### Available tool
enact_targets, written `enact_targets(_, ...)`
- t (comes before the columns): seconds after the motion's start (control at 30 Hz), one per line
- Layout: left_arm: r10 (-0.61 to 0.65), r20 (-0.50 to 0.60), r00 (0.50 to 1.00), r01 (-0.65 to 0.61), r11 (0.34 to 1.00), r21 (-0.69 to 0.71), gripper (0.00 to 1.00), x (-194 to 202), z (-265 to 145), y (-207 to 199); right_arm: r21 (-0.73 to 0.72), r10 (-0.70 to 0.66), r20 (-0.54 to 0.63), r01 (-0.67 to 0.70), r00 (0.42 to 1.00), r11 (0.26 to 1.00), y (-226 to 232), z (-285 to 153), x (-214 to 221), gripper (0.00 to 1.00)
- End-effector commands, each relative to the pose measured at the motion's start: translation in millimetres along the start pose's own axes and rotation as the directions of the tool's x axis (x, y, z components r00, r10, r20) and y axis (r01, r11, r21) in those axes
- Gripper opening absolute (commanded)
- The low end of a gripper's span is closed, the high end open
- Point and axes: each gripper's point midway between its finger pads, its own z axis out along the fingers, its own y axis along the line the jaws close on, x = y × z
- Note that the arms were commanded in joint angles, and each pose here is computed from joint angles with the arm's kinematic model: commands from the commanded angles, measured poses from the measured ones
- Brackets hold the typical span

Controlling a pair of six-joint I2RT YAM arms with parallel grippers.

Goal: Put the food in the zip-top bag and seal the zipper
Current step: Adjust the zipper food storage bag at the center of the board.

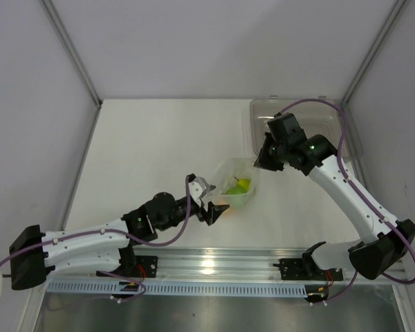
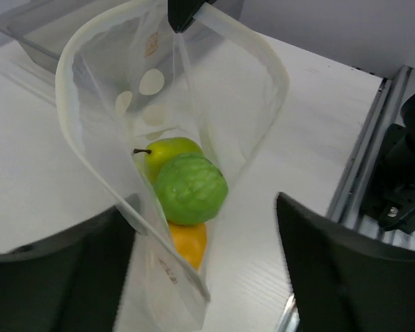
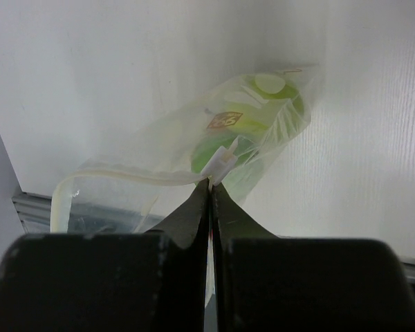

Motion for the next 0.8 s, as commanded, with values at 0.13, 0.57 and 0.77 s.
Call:
enact_targets(0.13, -0.013, 0.045, 0.999, 0.009, 0.995, 0.098, 0.34, -38, 11, -5, -0.052, 0.017, 0.032, -0.015, 0.999, 0.999, 5, -11, -8, 0.01)
enact_targets(0.57, -0.125, -0.107, 0.986, 0.147, 0.963, 0.224, 0.01, -34, 0, 20, -0.125, -0.070, 0.112, 0.084, 0.991, 0.989, 4, -44, -33, 0.99)
enact_targets(0.77, -0.128, -0.172, 0.977, 0.180, 0.927, 0.329, 0.01, -40, 2, 8, -0.129, -0.169, 0.201, 0.197, 0.965, 0.972, -6, -53, -38, 0.99)
